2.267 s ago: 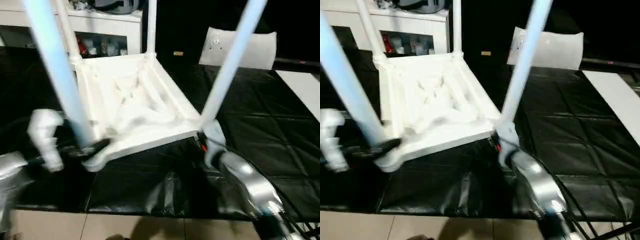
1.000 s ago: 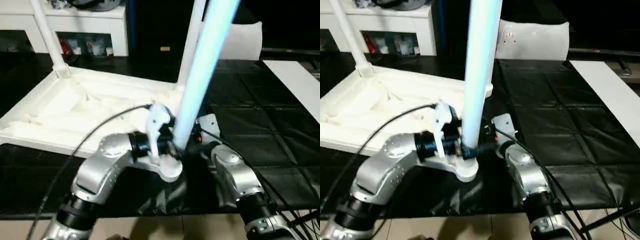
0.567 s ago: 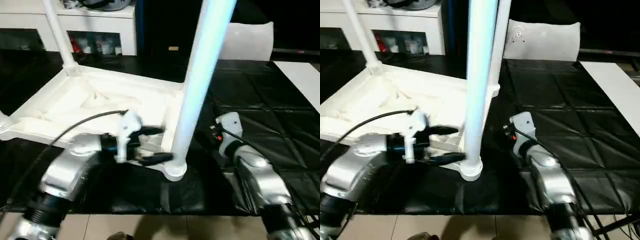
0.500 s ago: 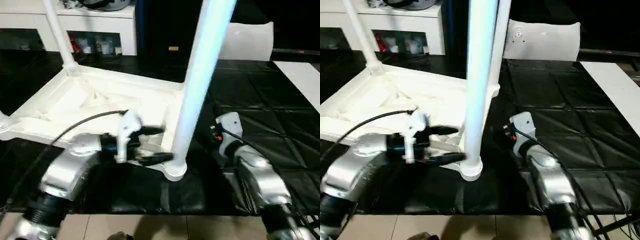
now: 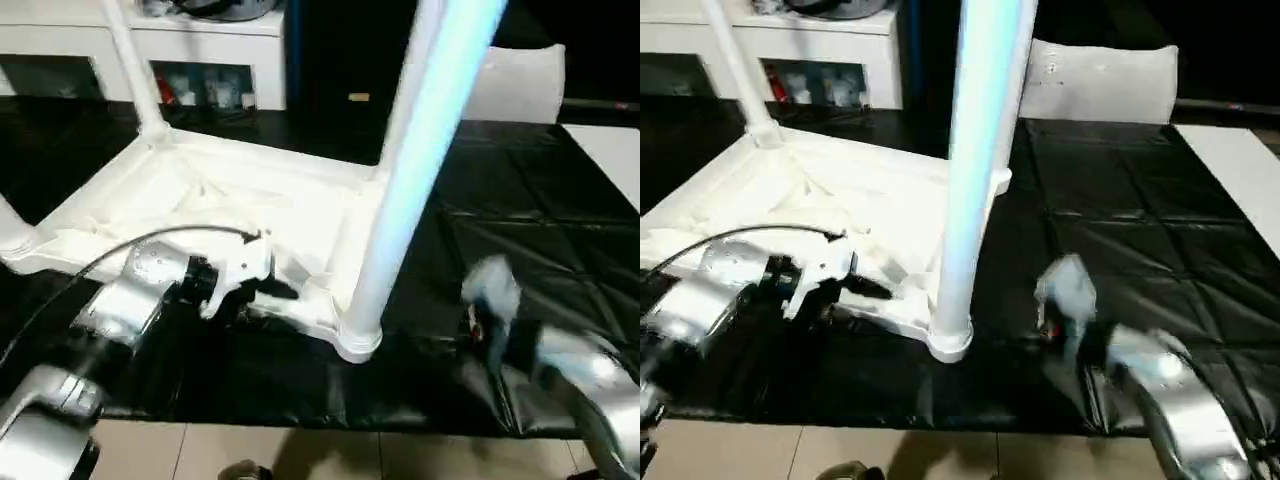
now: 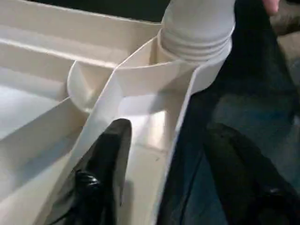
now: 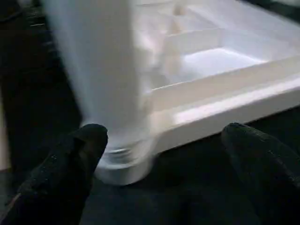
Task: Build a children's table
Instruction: Rotate table base, then rotate leg to tighten
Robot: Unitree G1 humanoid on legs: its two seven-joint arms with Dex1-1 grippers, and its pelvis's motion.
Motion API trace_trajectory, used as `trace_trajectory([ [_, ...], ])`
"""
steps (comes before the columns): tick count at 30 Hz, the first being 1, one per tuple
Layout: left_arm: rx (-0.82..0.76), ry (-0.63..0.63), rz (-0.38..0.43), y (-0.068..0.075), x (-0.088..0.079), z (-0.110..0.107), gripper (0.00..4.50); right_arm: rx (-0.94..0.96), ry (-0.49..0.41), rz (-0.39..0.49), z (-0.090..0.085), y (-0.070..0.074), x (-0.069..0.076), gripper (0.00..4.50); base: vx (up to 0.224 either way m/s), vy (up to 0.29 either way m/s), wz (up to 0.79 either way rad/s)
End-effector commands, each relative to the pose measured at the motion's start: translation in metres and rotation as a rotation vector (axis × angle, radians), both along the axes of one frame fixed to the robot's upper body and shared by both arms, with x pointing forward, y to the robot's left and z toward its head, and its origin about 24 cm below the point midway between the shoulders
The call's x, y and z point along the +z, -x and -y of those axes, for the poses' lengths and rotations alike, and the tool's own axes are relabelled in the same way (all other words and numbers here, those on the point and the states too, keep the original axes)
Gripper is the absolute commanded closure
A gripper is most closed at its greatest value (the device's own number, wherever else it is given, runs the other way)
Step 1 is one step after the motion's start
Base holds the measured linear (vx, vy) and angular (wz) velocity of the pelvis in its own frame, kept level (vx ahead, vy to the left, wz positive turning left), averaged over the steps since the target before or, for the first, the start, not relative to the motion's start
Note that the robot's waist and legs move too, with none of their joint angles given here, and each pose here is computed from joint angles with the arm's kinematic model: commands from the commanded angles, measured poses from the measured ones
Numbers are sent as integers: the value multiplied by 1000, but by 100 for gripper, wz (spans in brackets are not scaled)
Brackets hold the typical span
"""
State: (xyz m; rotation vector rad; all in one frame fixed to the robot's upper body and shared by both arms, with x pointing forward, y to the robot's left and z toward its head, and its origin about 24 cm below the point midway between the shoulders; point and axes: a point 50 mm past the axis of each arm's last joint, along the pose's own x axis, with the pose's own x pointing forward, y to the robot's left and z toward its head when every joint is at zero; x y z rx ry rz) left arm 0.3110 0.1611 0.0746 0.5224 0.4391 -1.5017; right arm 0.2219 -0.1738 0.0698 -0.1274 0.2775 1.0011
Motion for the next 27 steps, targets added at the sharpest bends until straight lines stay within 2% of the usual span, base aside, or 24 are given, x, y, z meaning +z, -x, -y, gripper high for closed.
trace_trajectory([
  [1,-43,-25,9,-2,-1,3,217,27,4,8,-1,3,6,0,0,0,0],
  [3,-57,-33,7,-3,-3,5,220,37,9,2,0,4,7,0,0,0,0],
  [4,-62,-36,8,-4,-3,7,238,41,12,1,0,5,7,0,0,0,0],
  [12,-94,-63,1,-11,-9,11,304,77,12,-25,-2,10,5,0,0,0,0],
  [15,-101,-60,-6,-12,-10,12,310,90,13,-36,-4,12,3,0,0,0,0],
  [17,-106,-64,-12,-13,-11,12,340,94,16,-39,-4,13,1,0,0,0,0],
  [19,-110,-67,-17,-14,-12,12,346,93,17,-38,-3,13,0,0,0,0,0],
  [22,-114,-63,-23,-14,-12,12,383,93,17,-36,-3,13,0,0,0,0,0],
  [25,-108,-29,-47,-14,-11,13,392,94,18,-34,-3,13,-1,0,0,0,0],
  [27,-107,-13,-67,-13,-11,14,427,95,18,-33,-3,13,-1,0,0,0,0],
])
